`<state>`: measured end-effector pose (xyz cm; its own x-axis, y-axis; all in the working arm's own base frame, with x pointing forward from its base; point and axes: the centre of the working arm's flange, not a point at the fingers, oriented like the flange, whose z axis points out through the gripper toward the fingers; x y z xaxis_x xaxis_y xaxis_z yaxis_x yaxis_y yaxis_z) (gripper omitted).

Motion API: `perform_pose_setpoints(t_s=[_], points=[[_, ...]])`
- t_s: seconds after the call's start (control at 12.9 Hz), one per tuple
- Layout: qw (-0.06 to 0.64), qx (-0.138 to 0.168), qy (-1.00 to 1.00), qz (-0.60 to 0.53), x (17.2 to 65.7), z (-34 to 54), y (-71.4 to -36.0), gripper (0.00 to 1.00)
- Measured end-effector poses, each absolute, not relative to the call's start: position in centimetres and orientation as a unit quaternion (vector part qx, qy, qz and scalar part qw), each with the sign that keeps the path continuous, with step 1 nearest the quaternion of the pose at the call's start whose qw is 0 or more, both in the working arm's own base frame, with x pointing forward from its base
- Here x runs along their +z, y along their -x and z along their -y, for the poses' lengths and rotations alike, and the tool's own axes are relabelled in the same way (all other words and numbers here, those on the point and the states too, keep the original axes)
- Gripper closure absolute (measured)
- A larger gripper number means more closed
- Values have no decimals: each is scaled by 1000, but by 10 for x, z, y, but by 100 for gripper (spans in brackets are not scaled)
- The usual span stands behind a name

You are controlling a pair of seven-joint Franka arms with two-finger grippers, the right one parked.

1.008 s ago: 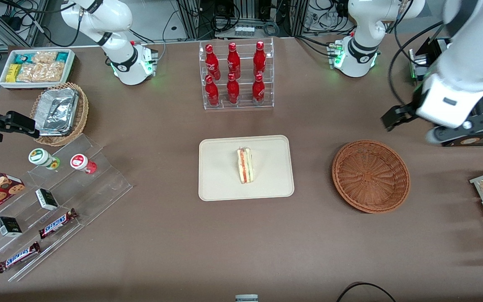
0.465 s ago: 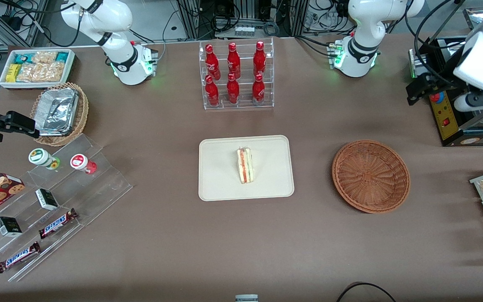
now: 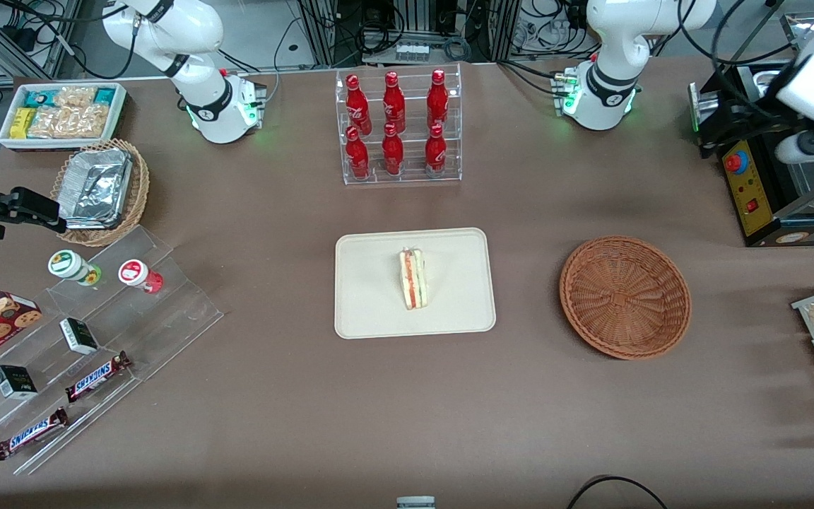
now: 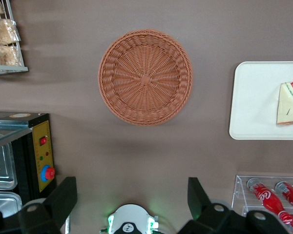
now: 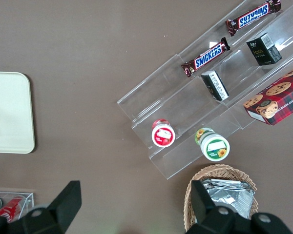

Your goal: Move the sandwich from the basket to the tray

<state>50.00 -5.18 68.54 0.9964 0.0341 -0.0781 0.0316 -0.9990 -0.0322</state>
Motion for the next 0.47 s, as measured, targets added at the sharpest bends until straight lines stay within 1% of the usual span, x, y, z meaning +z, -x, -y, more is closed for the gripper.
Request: perform_pose_setpoints(t_s=[0.47], points=[[2,36,999,14,691,35,-494,0]])
